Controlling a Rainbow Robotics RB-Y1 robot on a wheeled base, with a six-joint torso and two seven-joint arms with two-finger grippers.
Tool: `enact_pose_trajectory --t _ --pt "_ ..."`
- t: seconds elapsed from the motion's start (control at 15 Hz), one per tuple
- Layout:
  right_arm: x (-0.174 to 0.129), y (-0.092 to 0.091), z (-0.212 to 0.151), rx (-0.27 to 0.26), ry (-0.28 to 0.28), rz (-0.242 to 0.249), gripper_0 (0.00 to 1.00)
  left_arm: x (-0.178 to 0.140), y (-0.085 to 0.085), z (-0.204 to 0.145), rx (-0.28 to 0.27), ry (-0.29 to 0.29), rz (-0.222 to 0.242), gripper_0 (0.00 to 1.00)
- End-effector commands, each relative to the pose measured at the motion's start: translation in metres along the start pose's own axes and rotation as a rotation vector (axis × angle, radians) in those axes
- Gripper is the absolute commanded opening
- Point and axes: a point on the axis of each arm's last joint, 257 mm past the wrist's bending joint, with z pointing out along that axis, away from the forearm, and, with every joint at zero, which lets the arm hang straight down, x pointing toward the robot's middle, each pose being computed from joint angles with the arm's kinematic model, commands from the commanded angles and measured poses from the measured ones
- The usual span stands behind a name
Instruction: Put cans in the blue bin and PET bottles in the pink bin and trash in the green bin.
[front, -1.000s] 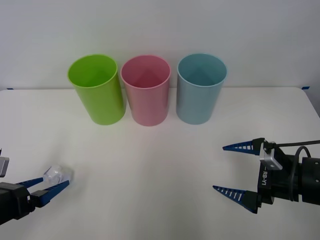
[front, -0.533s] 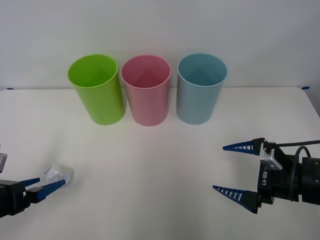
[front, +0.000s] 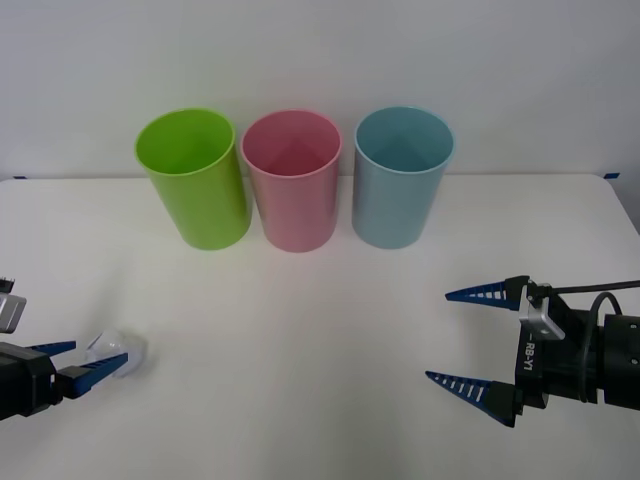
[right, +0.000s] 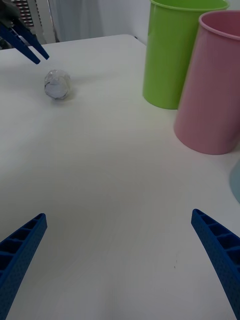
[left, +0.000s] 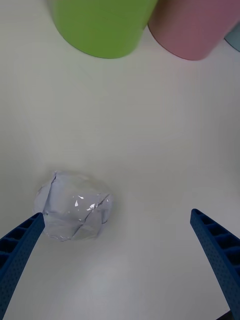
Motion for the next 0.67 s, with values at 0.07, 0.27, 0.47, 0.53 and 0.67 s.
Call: enact_pose_trajectory --t 0.07,0.27,0.47,0.53,0.67 --pt "0.0 0.0 0.0 0.0 0.0 0.0 1.0 0.0 0.01 0.008 -0.015 0.008 0.061 1.0" --pt "0.0 0.0 0.0 0.0 0.0 0.0 1.0 0.004 0.023 0.019 -0.03 0.027 0.072 1.0" --pt "0.0 0.0 0.0 0.0 0.0 0.0 1.0 0.007 0.029 0.025 -0.038 0.034 0.073 1.0" --pt "0.0 0.0 0.0 0.0 0.0 0.0 1.0 0.011 0.028 0.027 -0.036 0.043 0.072 1.0" --pt "0.0 0.0 0.0 0.0 0.0 0.0 1.0 0.016 0.032 0.031 -0.041 0.054 0.073 1.0"
